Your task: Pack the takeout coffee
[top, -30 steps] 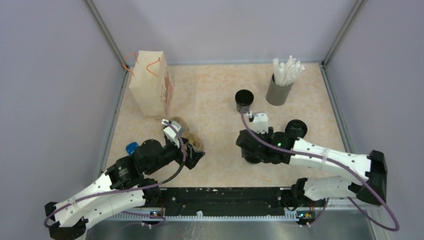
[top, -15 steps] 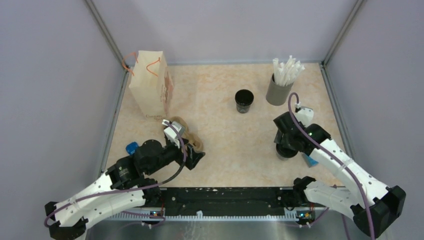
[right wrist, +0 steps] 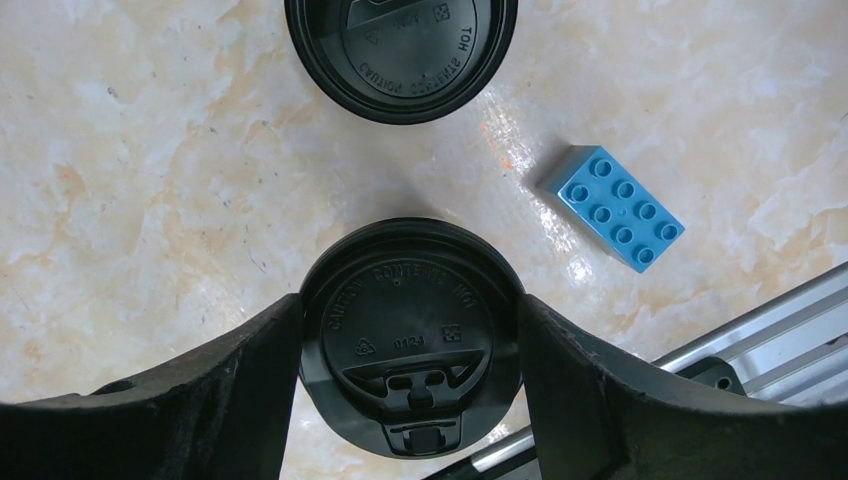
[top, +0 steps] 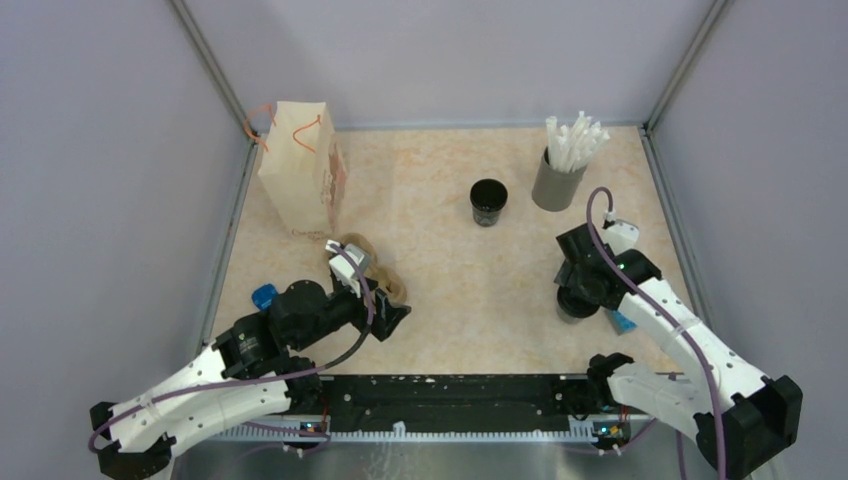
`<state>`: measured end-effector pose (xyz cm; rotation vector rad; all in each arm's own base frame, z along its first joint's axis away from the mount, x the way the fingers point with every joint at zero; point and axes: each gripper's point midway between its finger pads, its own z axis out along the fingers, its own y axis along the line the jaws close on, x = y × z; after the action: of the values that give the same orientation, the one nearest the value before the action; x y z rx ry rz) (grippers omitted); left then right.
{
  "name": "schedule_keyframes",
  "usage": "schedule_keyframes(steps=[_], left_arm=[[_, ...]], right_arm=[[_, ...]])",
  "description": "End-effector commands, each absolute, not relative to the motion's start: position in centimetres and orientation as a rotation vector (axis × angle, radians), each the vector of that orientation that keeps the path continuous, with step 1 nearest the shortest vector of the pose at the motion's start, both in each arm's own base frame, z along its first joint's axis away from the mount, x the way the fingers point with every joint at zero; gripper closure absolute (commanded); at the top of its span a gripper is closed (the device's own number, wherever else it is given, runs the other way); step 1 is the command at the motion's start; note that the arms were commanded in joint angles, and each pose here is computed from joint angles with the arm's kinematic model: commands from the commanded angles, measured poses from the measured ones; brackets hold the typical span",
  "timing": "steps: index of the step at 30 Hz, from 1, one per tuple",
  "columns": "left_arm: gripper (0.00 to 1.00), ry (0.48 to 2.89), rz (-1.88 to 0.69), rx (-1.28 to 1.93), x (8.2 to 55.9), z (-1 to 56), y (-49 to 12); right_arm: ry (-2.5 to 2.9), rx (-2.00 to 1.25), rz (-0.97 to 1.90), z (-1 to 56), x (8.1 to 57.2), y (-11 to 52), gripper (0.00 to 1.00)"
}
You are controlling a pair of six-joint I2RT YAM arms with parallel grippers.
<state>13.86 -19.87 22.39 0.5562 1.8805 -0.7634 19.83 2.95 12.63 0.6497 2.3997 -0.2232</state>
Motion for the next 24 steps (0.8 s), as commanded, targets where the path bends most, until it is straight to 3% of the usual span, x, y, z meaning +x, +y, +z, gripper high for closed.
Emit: schedule_keyframes(steps=[1, 7, 14, 18, 24], left_arm=[[0.01, 1.87, -0.763, 0.533, 14.1, 22.7, -19.9], [0.01, 1.873, -0.756, 0.527, 14.2, 22.6, -19.8], [0.01, 1.878, -0.747, 0.52, 14.3, 22.5, -19.7], [0.01, 1.879, -0.737, 0.508, 14.5, 22.5, -19.6], [0.01, 1.929, -0.619, 0.434, 16.0, 22.1, -18.6]], right_arm=[[2.333, 0.734, -0.187, 13.1, 20.3, 2.7, 0.31], [2.349, 0.76, -0.197, 12.0, 19.9, 2.6, 0.29], [2.339, 0.77, -0.199, 12.8, 19.8, 2.4, 0.13], [2.314, 0.738, -0.157, 15.6, 19.8, 2.5, 0.07], [2.329, 0.54, 0.051, 20.7, 20.6, 5.2, 0.08]])
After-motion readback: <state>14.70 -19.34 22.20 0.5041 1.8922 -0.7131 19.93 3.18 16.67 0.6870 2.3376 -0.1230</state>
